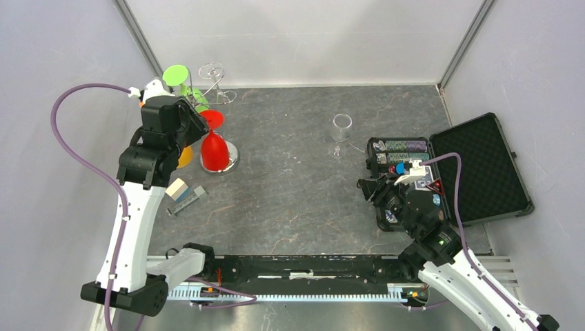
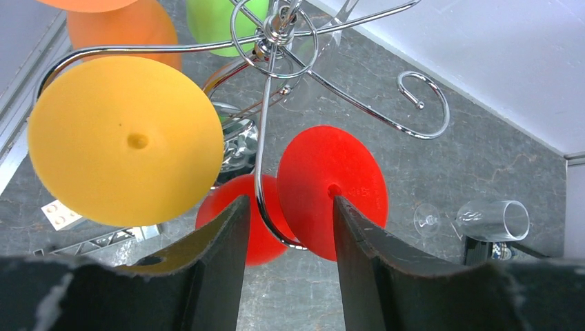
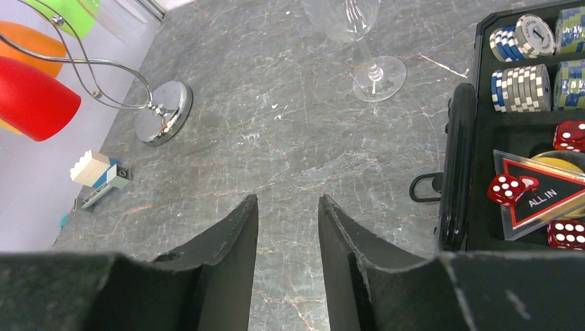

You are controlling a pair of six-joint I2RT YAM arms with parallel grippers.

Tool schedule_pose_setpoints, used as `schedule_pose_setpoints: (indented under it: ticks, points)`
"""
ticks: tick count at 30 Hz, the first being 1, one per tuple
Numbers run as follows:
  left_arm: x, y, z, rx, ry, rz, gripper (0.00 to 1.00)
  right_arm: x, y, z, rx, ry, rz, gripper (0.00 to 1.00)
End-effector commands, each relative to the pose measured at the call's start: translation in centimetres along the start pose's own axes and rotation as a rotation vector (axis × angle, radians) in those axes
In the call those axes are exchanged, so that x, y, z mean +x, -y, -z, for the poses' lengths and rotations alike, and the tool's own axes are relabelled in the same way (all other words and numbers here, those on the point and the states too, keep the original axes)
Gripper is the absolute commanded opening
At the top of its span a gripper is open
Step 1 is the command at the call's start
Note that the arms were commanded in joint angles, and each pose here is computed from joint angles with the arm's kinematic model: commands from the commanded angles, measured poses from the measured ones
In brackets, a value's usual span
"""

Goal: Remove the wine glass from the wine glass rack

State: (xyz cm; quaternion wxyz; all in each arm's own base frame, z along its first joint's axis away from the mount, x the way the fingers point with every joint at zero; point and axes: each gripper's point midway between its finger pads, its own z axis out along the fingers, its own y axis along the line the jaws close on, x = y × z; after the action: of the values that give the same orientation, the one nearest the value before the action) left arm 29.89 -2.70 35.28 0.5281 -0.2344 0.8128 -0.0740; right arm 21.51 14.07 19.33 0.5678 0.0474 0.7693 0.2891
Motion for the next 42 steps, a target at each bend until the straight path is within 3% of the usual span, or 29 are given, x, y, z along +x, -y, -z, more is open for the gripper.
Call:
schedule_pose_setpoints:
  ticks: [1,13,16,25,36,42]
  points:
    - [-2.6,-0.2,2.9,0.018,0.086,0.004,0.53,-1.3,-1.0,-0.3,-0.041,0.053,0.006,0.42]
    - [-4.1,1.0,3.2,0.044,0.092,-0.017,0.46,-0.1,-1.5,-1.3,-0.075,0.029,-0.024,0.31]
    - [-4.1,1.1,2.1,0.031,0.091,-0.028,0.51,-0.4,-1.4,-1.4,-0.066,0.034,-0.01,0.31]
    - [-3.4,1.5,-1.1,0.008,0.051,-0.056,0.52,-0.2,-1.2,-1.9,-0.043,0.015,0.017,0.3]
    - [-0.3,2.4,-0.5,0.103,-0.067,0.065,0.54,0.1,-0.7,-2.5,-0.015,0.003,0.05,0.3]
    - [0.3,2.2,0.1,0.127,-0.063,0.157,0.39,0.0,-0.7,-2.4,-0.02,0.011,0.046,0.3]
